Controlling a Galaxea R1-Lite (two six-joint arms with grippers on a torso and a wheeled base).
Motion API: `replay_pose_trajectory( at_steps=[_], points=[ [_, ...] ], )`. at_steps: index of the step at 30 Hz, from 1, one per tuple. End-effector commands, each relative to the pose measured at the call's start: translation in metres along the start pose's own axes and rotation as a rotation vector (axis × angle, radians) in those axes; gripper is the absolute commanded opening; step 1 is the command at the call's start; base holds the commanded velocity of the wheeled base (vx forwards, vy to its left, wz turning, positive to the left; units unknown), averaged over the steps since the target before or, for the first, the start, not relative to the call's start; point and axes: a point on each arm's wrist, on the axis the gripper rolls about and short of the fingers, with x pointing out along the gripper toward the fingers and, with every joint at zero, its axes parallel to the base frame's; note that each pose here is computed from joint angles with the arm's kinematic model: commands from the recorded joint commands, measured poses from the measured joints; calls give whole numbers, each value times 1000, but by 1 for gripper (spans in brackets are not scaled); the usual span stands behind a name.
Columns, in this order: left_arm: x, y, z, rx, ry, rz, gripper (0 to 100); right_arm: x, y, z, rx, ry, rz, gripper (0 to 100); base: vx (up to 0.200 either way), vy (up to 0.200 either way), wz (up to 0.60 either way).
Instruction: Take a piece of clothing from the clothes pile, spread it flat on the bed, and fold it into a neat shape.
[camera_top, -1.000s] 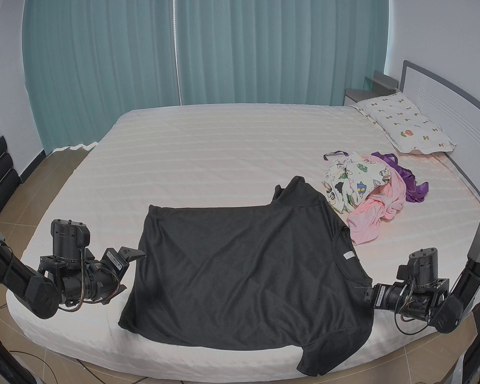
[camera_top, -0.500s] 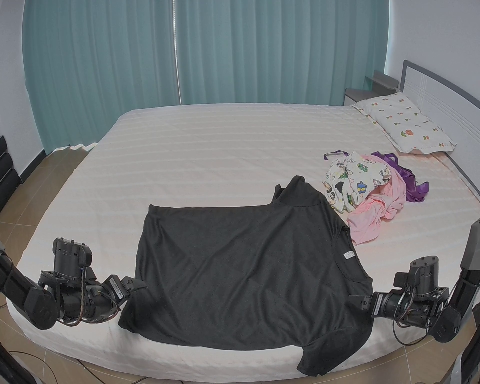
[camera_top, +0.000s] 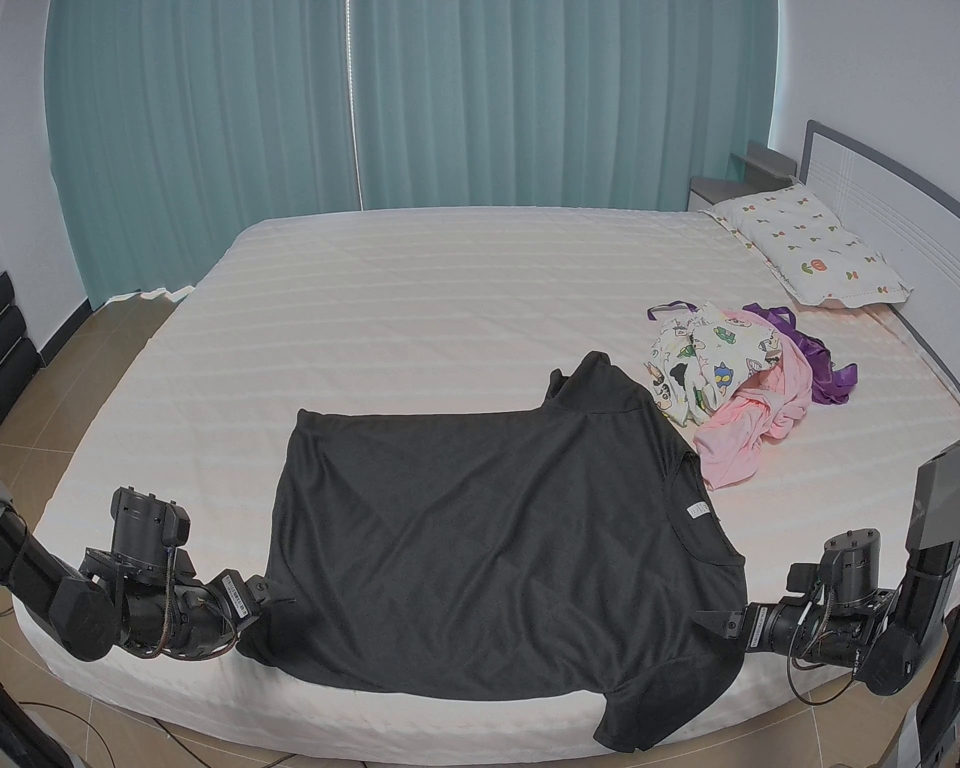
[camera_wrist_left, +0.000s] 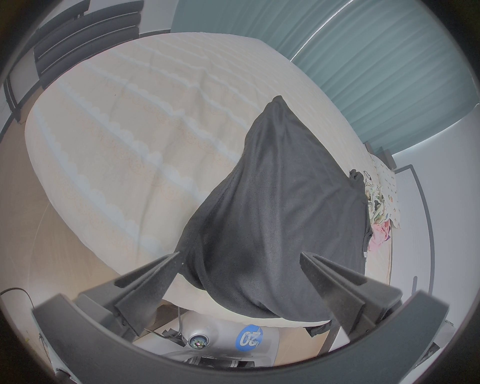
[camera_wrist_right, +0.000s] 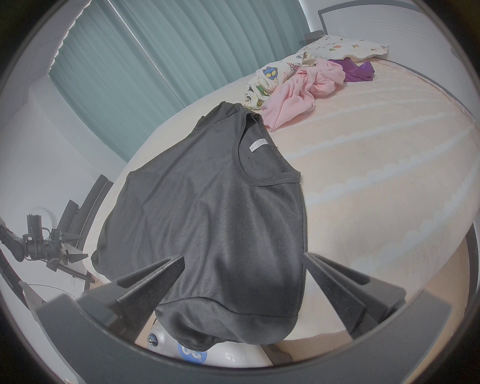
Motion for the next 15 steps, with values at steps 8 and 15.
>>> replay_pose_trajectory(
  at_steps=[8, 15],
  points=[
    [16, 7, -4, -8, 56, 58, 100, 17, -9, -15, 18, 51, -19, 100, 0, 0, 0],
    [14, 11, -6, -1, 72, 78, 100, 19, -11, -13, 39, 30, -18, 100, 0, 0, 0]
  ],
)
